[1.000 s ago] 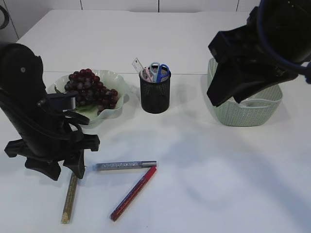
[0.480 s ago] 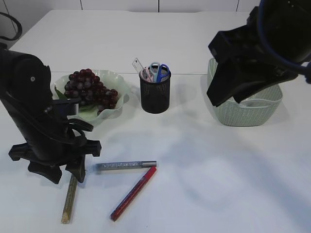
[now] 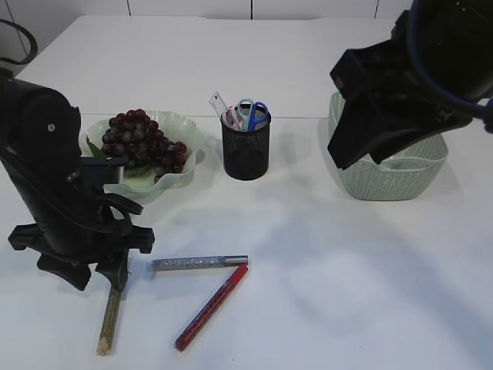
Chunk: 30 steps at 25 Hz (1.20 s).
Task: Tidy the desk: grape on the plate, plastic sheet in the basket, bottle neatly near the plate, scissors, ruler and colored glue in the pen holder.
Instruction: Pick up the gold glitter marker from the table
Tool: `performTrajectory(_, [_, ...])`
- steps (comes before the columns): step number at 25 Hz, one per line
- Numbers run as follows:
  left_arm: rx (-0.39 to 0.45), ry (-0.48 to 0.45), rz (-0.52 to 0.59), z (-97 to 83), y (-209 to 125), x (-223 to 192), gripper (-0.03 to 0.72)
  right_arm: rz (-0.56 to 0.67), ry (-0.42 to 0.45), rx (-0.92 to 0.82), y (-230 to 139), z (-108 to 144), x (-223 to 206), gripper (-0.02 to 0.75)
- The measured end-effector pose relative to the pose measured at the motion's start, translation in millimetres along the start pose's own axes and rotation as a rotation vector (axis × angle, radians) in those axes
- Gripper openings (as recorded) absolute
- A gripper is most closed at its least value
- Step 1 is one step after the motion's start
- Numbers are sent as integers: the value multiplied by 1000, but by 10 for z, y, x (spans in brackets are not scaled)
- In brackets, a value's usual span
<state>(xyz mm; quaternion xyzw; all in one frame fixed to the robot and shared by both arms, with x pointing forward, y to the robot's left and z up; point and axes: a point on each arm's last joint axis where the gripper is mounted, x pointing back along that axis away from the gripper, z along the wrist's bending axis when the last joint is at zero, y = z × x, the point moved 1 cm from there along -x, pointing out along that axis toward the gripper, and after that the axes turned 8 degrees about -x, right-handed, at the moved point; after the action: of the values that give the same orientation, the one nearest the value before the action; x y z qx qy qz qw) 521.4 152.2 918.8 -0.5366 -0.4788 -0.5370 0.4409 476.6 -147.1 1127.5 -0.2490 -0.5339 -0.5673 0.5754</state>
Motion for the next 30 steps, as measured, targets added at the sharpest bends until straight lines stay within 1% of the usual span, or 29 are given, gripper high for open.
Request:
performTrajectory(6, [-10,3,3,-1,9,-20,372,0,0,0,0,0,0,349])
performTrajectory(12, [-14,17,46,2,9,-173,372,0,0,0,0,0,0,349])
performTrajectory(20, [-34,-4,30,-20,30,-189,372,0,0,0,0,0,0,349])
performTrajectory(26, [-37,0,45,-19,29,-249,372,0,0,0,0,0,0,349])
performTrajectory(30, [-38,0,49,-20,30,-269,359,0,0,0,0,0,0,349])
